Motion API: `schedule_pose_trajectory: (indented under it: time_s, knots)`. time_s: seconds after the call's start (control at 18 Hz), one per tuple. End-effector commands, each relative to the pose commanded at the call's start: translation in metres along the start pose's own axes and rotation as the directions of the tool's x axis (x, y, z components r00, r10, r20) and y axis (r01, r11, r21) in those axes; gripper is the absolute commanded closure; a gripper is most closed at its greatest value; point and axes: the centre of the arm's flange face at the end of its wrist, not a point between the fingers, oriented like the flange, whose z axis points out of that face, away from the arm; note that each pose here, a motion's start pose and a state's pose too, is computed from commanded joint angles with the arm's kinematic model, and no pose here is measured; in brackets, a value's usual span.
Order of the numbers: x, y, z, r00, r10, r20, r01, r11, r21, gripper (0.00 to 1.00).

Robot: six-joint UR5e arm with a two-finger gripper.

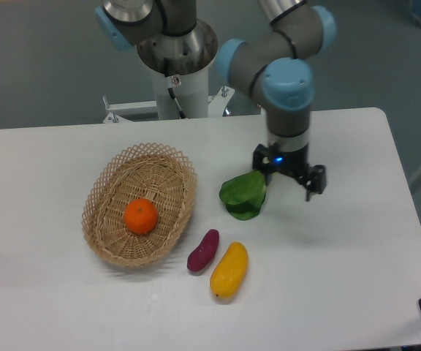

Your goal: Place the orange in the basket

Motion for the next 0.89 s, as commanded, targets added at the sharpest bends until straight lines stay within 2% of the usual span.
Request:
schedule_pose_trajectory:
  time_s: [0.22, 0.5, 0.72, 0.89]
  knots:
    - [-0.018, 0.030, 0.000, 0.998, 0.063, -0.010, -0.063, 0.998, 0.006, 0.00]
    - [-0.040, 0.053, -0.001, 0.998, 0.061, 0.002, -0.061, 0.998, 0.004, 0.00]
    - [-0.059, 0.058, -0.004, 0.996, 0.078, -0.041, -0.078, 0.997, -0.003, 0.00]
    - [-0.066, 0.057, -0.004, 0.995, 0.085, -0.047, -0.085, 0.996, -0.004, 0.00]
